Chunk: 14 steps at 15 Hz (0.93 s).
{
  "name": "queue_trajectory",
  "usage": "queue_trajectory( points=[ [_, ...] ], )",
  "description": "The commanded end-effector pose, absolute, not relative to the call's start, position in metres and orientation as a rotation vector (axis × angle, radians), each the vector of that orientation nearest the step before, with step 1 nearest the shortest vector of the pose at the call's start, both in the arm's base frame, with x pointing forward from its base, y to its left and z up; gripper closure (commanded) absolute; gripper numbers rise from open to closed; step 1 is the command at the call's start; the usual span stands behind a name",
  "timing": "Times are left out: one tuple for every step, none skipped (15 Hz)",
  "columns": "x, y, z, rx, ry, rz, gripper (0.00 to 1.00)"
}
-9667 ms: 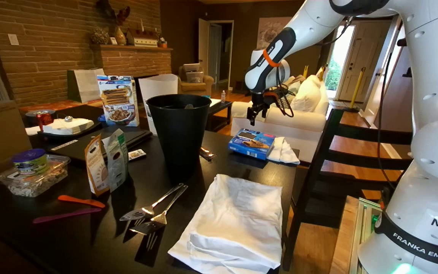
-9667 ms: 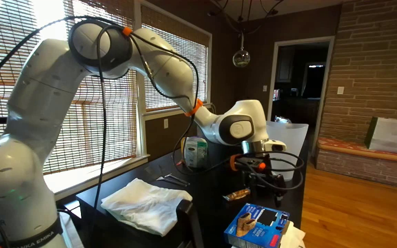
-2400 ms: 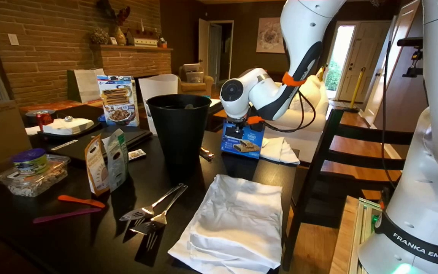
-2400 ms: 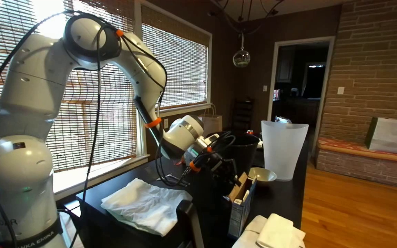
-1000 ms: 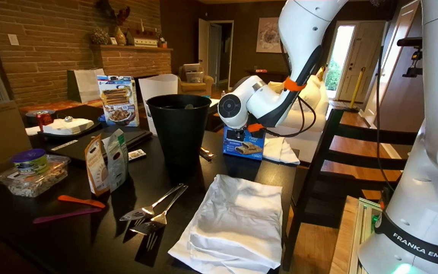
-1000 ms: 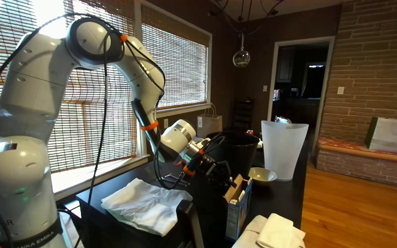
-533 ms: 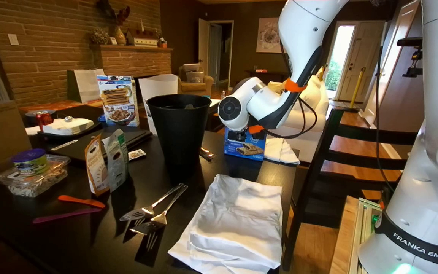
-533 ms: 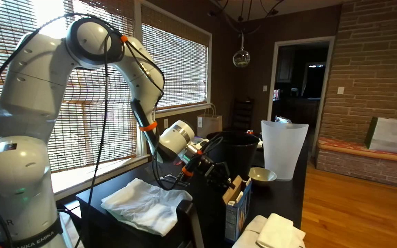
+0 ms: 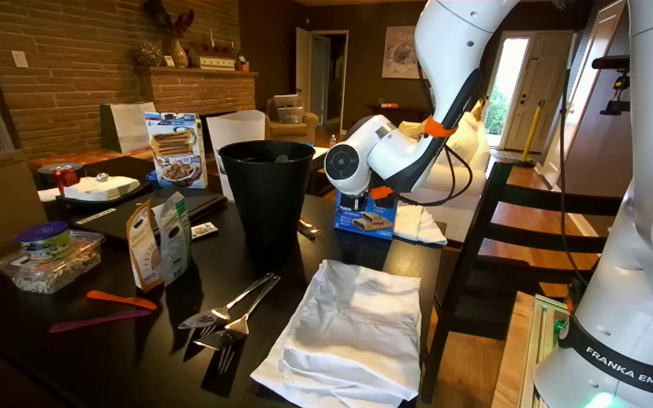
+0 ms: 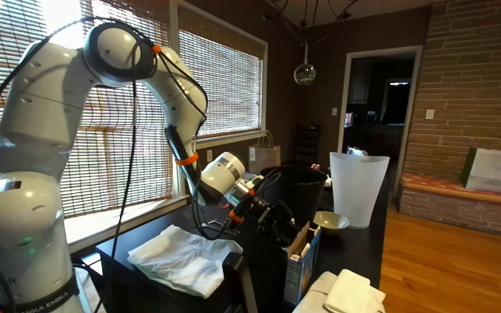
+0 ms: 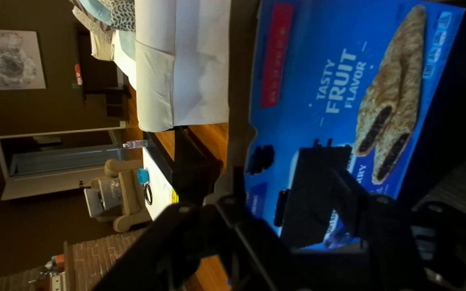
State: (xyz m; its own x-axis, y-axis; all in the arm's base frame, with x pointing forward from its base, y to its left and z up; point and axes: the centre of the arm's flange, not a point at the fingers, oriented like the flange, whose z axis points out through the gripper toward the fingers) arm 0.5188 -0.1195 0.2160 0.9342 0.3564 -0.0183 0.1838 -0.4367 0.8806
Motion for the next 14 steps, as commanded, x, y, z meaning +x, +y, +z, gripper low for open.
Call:
queue_trajectory(
  points=[
    [0.510,-0.120,0.219,2.015,0.391,0.231,0.12],
    [0.511,-0.120,0.220,2.015,0.390,0.234,0.05],
    [0.511,-0.120,0.221,2.014,0.390,0.236,0.01],
    [0.511,-0.120,0.221,2.013,0.390,0.238,0.00],
    [0.511,-0.120,0.221,2.013,0.391,0.238,0.00],
    [0.511,-0.120,0.221,2.013,0.392,0.238,0.00],
    [0.511,-0.120,0.222,2.013,0.392,0.241,0.00],
    [0.512,-0.120,0.223,2.014,0.392,0.243,0.00],
    [0.513,-0.120,0.226,2.017,0.389,0.247,0.00],
    [0.515,-0.121,0.231,2.019,0.382,0.254,0.00],
    [0.518,-0.121,0.237,2.030,0.379,0.256,0.00],
    [0.522,-0.123,0.246,2.032,0.365,0.271,0.00],
    [0.525,-0.124,0.254,2.036,0.359,0.273,0.00],
    [0.528,-0.126,0.264,2.030,0.348,0.291,0.00]
  ],
)
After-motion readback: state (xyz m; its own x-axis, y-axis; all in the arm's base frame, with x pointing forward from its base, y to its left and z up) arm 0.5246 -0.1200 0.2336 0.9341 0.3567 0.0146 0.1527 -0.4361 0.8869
